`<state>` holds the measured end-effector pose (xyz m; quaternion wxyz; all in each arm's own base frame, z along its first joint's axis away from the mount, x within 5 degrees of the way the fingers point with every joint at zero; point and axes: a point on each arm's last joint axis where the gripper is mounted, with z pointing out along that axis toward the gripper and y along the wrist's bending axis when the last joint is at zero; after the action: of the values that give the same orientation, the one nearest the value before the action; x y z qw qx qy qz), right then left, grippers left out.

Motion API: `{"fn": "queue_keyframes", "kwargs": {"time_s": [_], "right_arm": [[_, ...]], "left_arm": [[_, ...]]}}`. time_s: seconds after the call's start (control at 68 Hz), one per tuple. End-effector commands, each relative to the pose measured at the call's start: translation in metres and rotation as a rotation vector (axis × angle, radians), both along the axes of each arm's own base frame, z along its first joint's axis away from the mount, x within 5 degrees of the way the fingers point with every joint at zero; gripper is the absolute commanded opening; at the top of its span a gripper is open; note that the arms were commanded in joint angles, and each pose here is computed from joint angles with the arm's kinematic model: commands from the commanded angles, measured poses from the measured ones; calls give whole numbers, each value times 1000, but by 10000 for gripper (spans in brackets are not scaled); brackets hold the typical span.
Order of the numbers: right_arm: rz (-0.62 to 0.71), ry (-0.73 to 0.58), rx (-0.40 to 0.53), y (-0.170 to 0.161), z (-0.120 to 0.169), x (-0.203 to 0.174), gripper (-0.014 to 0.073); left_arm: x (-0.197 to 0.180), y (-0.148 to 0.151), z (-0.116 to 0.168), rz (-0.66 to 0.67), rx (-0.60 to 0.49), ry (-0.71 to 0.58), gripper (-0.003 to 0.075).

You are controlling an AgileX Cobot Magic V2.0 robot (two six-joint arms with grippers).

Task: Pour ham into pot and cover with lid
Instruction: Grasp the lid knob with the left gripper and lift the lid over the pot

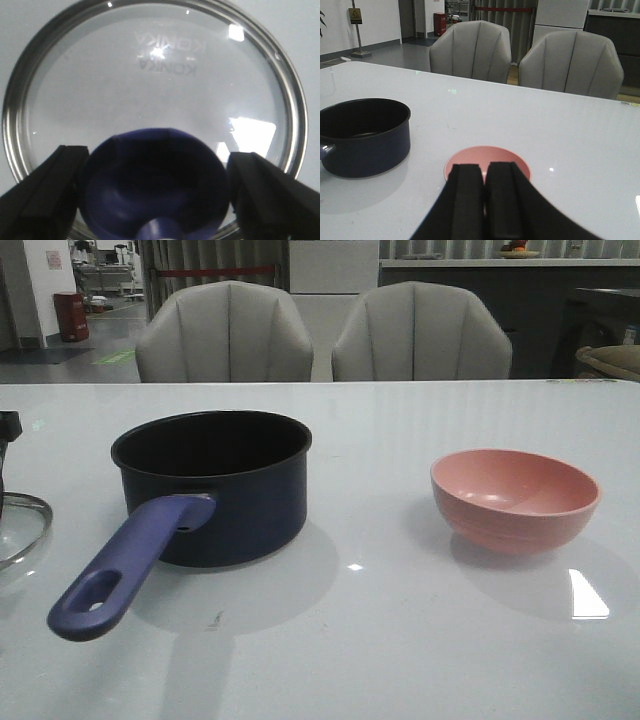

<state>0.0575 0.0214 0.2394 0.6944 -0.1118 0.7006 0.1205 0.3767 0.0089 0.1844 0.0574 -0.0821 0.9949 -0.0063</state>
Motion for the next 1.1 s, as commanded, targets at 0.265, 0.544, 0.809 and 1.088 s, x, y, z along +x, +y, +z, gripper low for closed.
{"fn": "queue_keyframes", "kwargs": {"time_s": [0.265, 0.544, 0.809, 1.088], "right_arm": [[-28, -77, 29, -3, 15, 0, 158], [-28, -77, 29, -3, 15, 0, 158], [-28, -77, 29, -3, 15, 0, 158], [-28, -77, 29, -3, 15, 0, 158]], "left_arm": [[5, 0, 27, 6, -4, -116, 251], [5, 0, 30, 6, -4, -127, 246], [2, -1, 49, 4, -2, -202, 246], [-8, -1, 80, -59, 17, -284, 246]]}}
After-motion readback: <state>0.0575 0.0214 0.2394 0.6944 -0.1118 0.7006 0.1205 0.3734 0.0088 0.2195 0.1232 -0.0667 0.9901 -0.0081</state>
